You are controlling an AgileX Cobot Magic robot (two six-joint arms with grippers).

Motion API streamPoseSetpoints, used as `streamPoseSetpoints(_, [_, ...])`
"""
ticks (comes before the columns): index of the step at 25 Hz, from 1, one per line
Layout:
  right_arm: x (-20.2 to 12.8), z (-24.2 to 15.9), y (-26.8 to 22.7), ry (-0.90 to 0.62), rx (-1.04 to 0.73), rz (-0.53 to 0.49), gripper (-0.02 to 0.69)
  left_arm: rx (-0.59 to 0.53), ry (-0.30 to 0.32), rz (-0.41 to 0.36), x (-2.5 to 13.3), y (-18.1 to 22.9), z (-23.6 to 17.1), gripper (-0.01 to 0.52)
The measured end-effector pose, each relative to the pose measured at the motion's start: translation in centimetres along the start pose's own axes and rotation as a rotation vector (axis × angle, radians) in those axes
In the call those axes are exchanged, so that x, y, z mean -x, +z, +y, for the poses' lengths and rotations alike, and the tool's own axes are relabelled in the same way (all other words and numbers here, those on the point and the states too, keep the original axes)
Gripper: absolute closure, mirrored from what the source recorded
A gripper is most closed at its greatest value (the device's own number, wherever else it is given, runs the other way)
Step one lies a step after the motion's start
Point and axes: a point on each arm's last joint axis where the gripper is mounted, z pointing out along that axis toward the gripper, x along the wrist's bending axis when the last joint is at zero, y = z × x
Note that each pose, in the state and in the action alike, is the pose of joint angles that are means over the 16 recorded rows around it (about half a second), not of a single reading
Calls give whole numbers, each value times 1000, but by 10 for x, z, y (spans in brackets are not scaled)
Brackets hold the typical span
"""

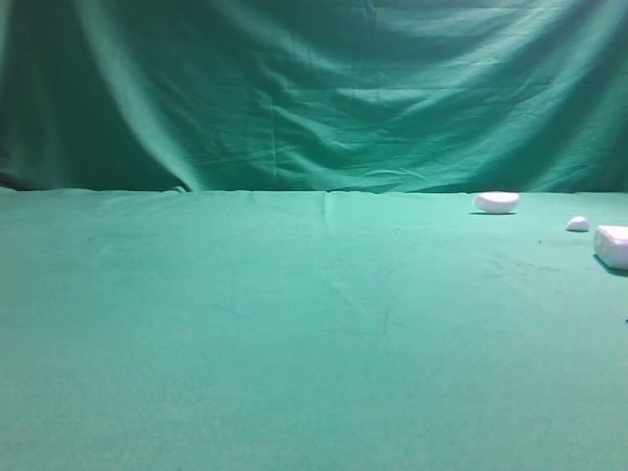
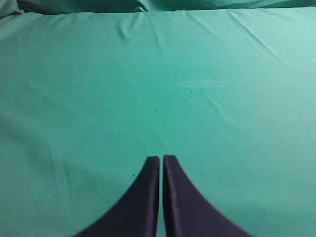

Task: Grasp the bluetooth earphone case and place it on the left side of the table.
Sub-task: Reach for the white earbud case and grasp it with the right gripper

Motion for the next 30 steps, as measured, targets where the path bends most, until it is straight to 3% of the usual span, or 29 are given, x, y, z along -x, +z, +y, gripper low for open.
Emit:
streamPoseSetpoints(4, [-5, 19, 32, -42, -128, 17, 573, 0, 0, 0, 0, 0, 0, 514])
streamPoseSetpoints(14, [-2, 42, 111, 22, -333, -46, 220, 0, 0, 0, 0, 0, 0, 514])
streamPoseSetpoints(19, [2, 46, 138, 63, -378, -91, 101, 0, 0, 0, 0, 0, 0, 514])
streamPoseSetpoints(24, [4, 48, 155, 79, -401, -116, 88, 0, 0, 0, 0, 0, 0, 514])
streamPoseSetpoints(30, [4, 47, 165, 82, -416, -121, 178, 0, 0, 0, 0, 0, 0, 514])
